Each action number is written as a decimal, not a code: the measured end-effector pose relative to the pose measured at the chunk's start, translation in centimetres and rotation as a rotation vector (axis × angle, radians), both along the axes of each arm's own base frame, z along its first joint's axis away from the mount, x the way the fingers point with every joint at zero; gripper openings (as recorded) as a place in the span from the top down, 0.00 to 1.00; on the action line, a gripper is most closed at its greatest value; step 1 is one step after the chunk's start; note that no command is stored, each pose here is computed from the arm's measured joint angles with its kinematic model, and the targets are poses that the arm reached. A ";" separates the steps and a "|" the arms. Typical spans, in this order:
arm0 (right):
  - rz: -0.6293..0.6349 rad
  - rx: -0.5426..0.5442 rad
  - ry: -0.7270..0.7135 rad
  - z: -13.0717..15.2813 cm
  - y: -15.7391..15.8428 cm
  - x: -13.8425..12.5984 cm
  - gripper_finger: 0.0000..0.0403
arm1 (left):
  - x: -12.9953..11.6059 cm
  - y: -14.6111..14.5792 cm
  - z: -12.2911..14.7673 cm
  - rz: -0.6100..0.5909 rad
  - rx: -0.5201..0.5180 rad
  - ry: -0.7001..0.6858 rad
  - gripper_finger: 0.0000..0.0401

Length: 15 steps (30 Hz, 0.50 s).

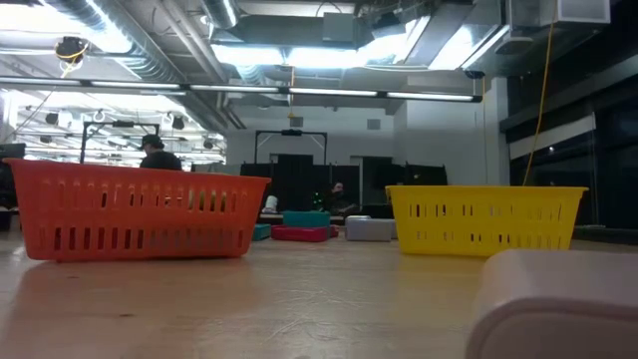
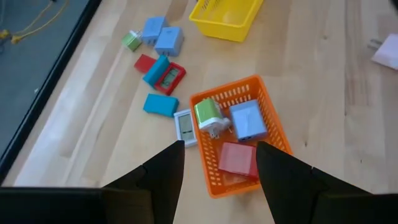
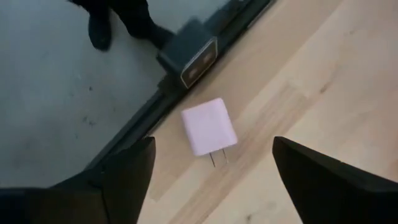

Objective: Pick & Place Office items
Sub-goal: Put the light pink charger adapter into the orange bin

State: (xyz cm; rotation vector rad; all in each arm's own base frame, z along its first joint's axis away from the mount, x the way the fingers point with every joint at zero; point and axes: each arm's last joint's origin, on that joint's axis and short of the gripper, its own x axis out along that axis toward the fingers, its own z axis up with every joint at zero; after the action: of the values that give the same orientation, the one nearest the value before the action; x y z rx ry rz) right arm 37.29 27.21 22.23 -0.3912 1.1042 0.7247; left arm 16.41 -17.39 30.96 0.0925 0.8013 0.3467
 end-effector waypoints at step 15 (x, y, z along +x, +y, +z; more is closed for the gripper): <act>-0.016 -0.090 0.066 -6.4 1.0 1.2 0.14 | -1.5 -0.4 0.0 0.052 -0.052 -0.013 0.52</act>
State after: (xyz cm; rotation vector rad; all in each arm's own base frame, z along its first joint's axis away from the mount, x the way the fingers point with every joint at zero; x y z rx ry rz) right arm 38.53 28.23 15.86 -0.4365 1.2035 0.6793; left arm 14.93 -17.81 30.92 0.0208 0.8008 0.3755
